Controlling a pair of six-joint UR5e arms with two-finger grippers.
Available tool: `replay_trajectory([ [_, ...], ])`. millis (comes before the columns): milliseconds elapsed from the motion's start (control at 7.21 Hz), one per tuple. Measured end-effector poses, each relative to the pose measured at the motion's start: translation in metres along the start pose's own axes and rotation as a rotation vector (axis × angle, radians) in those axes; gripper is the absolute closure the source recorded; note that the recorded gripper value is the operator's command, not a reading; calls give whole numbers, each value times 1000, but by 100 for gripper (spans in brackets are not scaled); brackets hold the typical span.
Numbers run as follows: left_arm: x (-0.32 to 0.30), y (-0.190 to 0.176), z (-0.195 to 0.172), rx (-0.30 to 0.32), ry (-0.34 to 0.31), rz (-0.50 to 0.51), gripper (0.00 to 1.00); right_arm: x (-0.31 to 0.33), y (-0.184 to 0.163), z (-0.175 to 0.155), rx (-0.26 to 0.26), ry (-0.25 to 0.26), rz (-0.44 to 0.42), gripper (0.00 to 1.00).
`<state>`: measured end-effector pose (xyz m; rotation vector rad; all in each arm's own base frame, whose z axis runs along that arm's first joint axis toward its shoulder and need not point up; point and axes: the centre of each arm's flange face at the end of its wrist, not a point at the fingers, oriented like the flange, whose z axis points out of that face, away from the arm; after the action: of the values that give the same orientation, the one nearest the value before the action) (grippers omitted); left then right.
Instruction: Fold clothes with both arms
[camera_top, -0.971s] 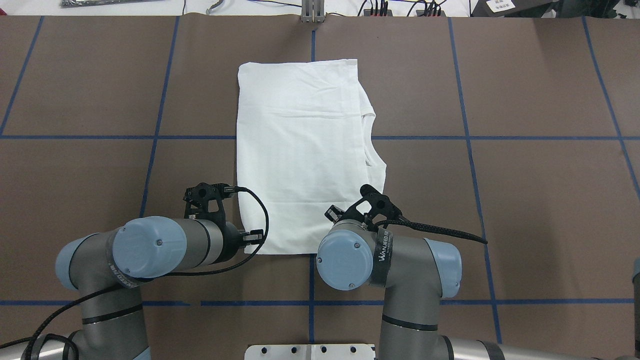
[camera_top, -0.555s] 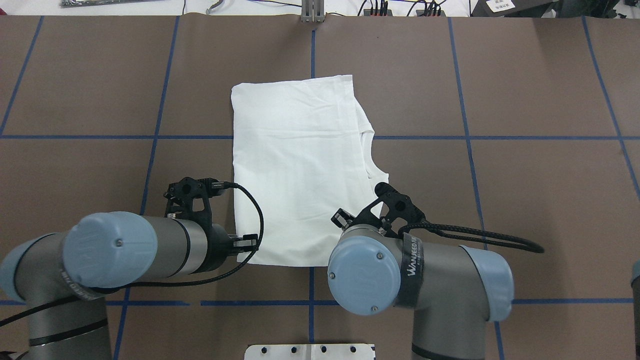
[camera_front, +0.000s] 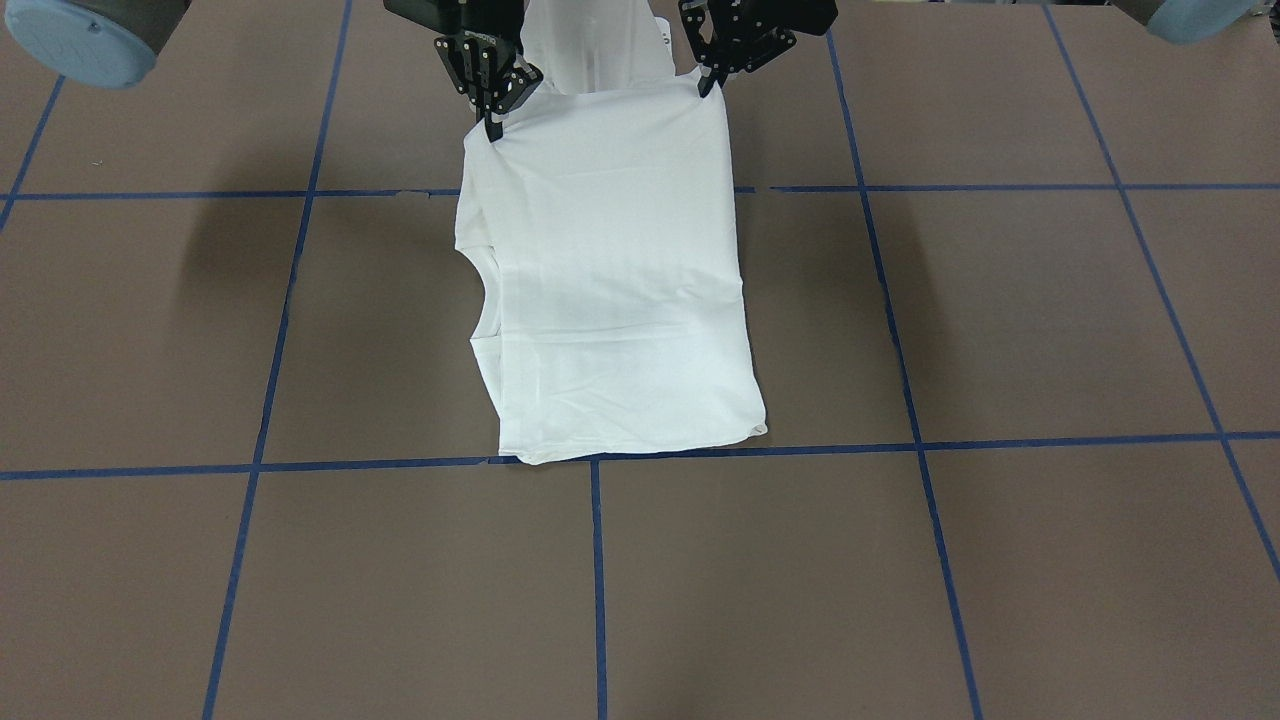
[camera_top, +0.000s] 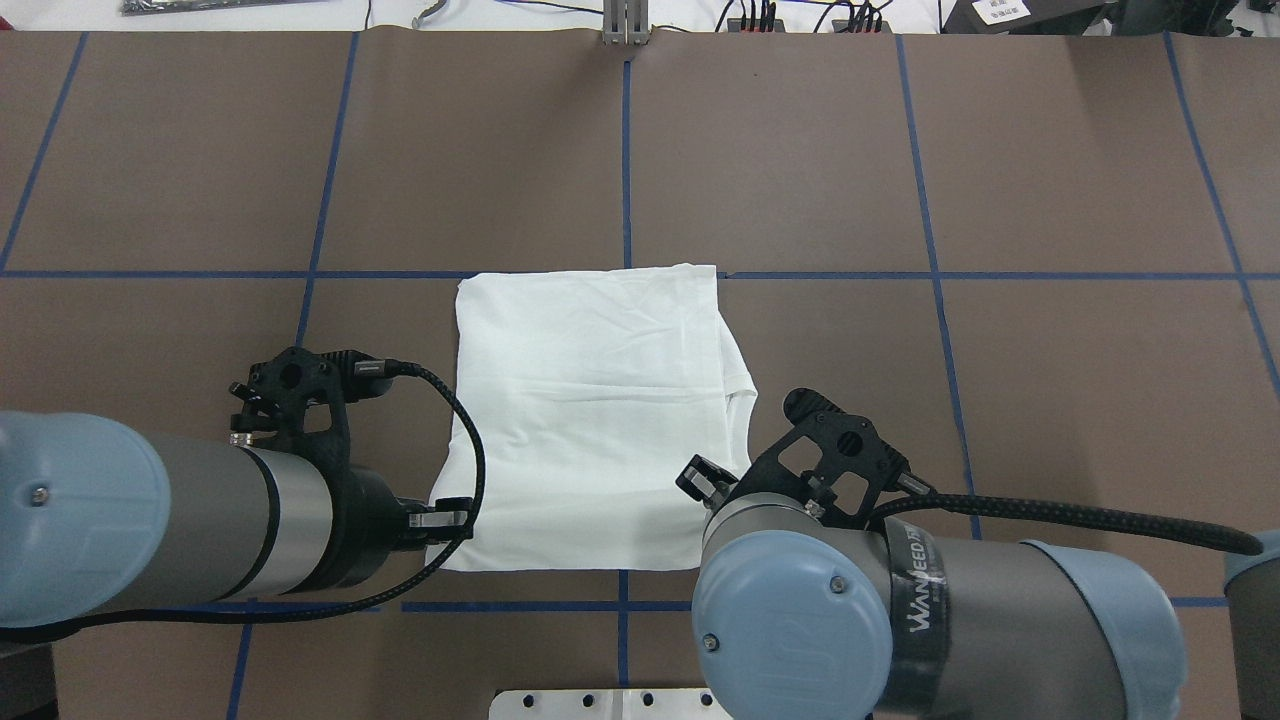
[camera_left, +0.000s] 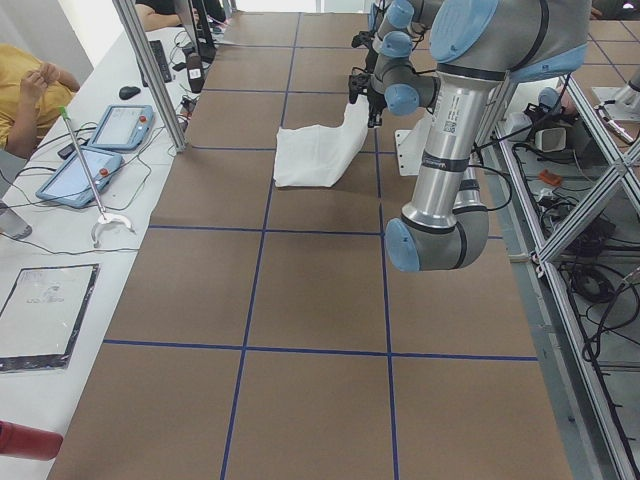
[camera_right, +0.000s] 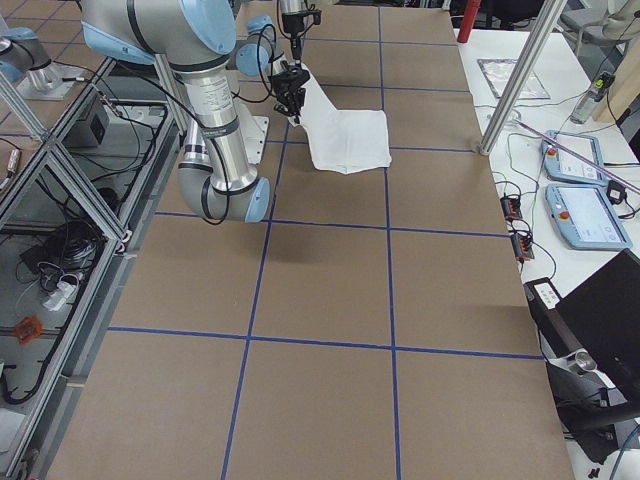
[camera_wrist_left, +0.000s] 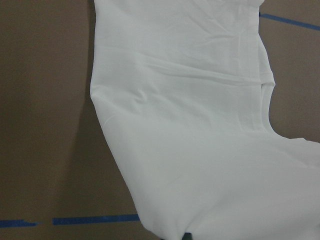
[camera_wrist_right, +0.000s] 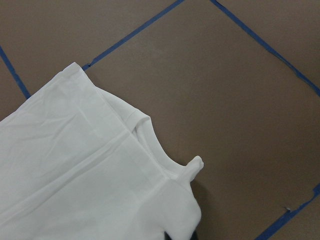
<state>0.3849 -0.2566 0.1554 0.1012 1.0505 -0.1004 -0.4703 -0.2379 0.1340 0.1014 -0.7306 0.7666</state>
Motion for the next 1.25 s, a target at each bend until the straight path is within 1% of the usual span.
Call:
replay_trajectory([
  [139,3,-22,13,31,-33,4,100,-20,-3,12,18,-9,-11,100],
  [416,-2,-89,33,119,-107,27,100,-65,-21,43,63,-32,-29,100],
  [555,-9,-126,45,160,-137,33,100,-85,-33,59,86,-38,-39,100],
  [694,-17,-158,64,189,-158,28,100,-105,-44,79,106,-43,-47,100],
  [971,-20,-210,111,221,-180,15,100,-139,-66,119,142,-46,-59,100],
  [1110,-23,-226,132,229,-181,20,100,-151,-73,133,156,-38,-66,100],
  [1249,-27,-239,152,241,-182,23,100,-161,-77,148,166,-28,-73,58],
])
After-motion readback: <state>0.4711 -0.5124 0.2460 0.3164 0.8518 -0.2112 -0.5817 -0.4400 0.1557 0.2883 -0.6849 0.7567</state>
